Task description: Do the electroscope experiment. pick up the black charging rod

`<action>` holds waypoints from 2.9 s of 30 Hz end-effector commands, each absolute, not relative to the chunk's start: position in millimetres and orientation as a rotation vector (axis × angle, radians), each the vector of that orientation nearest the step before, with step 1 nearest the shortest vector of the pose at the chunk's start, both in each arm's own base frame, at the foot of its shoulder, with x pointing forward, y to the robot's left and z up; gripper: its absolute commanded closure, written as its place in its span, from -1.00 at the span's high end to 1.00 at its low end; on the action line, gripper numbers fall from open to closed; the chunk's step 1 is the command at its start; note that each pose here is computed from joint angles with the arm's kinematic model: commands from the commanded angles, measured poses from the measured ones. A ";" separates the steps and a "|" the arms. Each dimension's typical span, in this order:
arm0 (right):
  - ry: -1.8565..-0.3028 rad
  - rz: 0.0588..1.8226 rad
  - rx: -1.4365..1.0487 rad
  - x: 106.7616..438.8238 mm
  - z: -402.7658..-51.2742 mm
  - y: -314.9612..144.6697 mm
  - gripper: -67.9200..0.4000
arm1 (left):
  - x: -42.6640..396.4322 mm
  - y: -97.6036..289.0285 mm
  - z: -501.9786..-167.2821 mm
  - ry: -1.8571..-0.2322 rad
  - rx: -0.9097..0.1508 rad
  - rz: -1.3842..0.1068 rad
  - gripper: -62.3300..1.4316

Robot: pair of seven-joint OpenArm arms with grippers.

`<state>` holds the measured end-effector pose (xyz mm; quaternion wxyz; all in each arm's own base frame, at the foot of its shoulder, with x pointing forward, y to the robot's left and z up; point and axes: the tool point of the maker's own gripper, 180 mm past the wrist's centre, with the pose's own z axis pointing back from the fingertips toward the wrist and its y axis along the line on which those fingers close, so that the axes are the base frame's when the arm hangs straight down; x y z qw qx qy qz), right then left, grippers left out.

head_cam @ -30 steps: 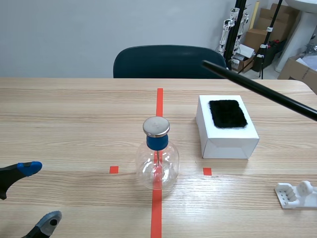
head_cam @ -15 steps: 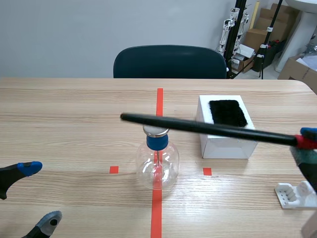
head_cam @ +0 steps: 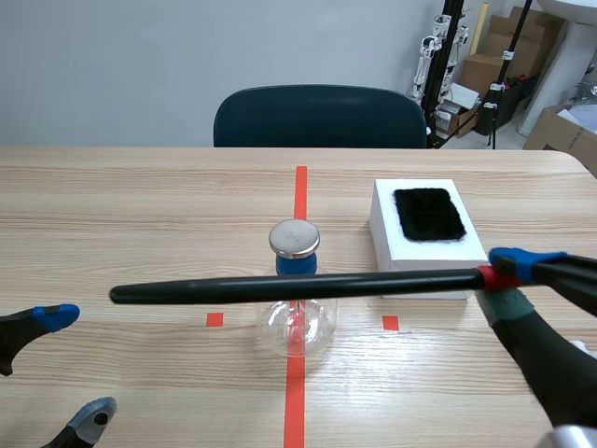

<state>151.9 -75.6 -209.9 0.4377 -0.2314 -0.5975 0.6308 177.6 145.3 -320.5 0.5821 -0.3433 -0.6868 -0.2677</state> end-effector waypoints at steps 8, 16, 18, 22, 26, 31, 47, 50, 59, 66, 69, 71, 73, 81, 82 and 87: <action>-1.618 1.535 -0.572 161.7 -192.0 -53.9 -0.99 | 181.1 150.7 -314.0 -1.633 -0.790 -0.626 1.00; -1.618 1.515 -0.588 166.1 -190.5 -54.4 -0.99 | 181.1 150.7 -314.0 -1.633 -0.790 -0.626 1.00; -1.615 1.513 -0.591 166.5 -190.7 -55.0 -0.99 | 181.1 150.7 -314.0 -1.633 -0.790 -0.626 1.00; -1.611 1.510 -0.593 167.0 -191.0 -55.7 -0.99 | 181.1 150.7 -314.0 -1.633 -0.790 -0.626 1.00; -1.610 1.509 -0.594 167.1 -191.1 -56.0 -0.99 | 181.1 150.7 -314.0 -1.633 -0.790 -0.626 1.00; -1.610 1.509 -0.594 167.1 -191.1 -56.0 -0.99 | 181.1 150.7 -314.0 -1.633 -0.790 -0.626 1.00; -1.610 1.509 -0.594 167.1 -191.1 -56.0 -0.99 | 181.1 150.7 -314.0 -1.633 -0.790 -0.626 1.00; -1.610 1.509 -0.594 167.1 -191.1 -56.0 -0.99 | 181.1 150.7 -314.0 -1.633 -0.790 -0.626 1.00; -1.610 1.509 -0.594 167.1 -191.1 -56.0 -0.99 | 181.1 150.7 -314.0 -1.633 -0.790 -0.626 1.00; -1.610 1.509 -0.594 167.1 -191.0 -55.9 -0.99 | 181.1 150.7 -314.0 -1.633 -0.790 -0.626 1.00; -1.610 1.509 -0.594 167.1 -191.1 -56.0 -0.99 | 181.1 150.7 -314.0 -1.633 -0.790 -0.626 1.00; -1.610 1.509 -0.594 167.1 -191.1 -56.0 -0.99 | 181.1 150.7 -314.0 -1.633 -0.790 -0.626 1.00; -1.610 1.509 -0.594 167.1 -191.1 -56.0 -0.99 | 181.1 150.7 -314.0 -1.633 -0.790 -0.626 1.00; -1.610 1.509 -0.594 167.1 -191.0 -55.9 -0.99 | 181.1 150.7 -314.0 -1.633 -0.790 -0.626 1.00; -1.610 1.509 -0.594 167.1 -191.0 -55.9 -0.99 | 181.1 150.7 -314.0 -1.633 -0.790 -0.626 1.00; -1.609 1.509 -0.595 167.2 -191.1 -56.1 -0.99 | 181.1 150.7 -314.0 -1.633 -0.790 -0.626 1.00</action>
